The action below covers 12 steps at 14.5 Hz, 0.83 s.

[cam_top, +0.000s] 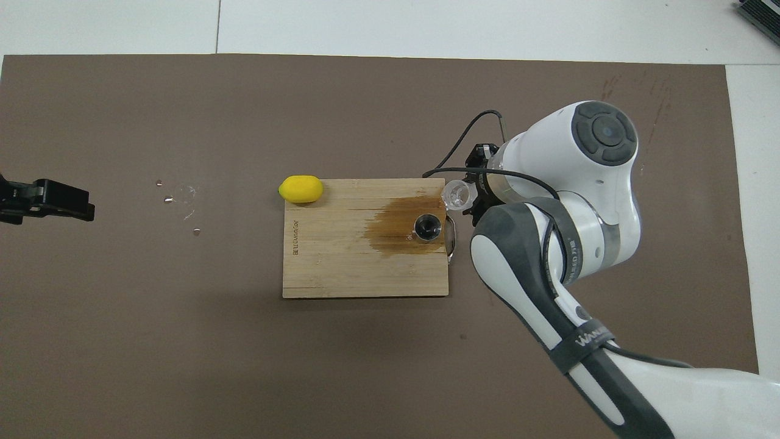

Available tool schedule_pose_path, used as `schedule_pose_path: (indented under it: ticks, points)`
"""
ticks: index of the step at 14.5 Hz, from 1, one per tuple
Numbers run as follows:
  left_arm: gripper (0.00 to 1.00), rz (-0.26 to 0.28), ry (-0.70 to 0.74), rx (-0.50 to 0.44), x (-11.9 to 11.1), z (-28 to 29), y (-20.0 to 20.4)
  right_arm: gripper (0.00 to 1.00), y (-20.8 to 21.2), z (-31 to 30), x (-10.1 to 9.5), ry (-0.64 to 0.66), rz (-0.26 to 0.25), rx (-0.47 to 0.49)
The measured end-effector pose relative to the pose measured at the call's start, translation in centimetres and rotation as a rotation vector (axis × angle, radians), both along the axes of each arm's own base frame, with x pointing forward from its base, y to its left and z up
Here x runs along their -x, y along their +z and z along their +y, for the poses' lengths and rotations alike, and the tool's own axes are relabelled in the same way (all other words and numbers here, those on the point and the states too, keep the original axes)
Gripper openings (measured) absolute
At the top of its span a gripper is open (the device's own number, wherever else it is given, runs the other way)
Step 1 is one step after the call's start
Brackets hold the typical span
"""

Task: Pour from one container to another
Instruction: 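Carry the glass cup with the right gripper above the metal cup, then tilt the glass cup with the right gripper to pour into the metal cup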

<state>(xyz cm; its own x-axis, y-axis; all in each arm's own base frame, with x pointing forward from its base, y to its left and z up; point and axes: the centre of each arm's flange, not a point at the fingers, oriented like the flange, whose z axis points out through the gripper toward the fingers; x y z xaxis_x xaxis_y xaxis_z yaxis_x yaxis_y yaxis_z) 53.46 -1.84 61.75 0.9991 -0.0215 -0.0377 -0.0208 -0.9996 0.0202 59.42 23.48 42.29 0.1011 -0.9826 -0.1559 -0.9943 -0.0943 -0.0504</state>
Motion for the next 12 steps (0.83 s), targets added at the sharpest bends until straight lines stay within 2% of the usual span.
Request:
schedule_pose_path:
  ticks: [2, 6, 12]
  points:
    - [1.00, 0.004, -0.002, -0.003, 0.0, 0.0, -0.1, 0.51, 0.0, 1.8, 0.7, 0.044, -0.026, 0.069]
    - [1.00, 0.026, -0.013, -0.009, 0.2, -0.5, -0.6, 0.51, -0.3, 4.3, 2.0, 0.138, -0.047, 0.164]
    - [1.00, 0.026, -0.018, -0.009, 0.3, -0.8, -0.6, 0.51, -0.2, 5.5, 2.8, 0.229, -0.078, 0.287]
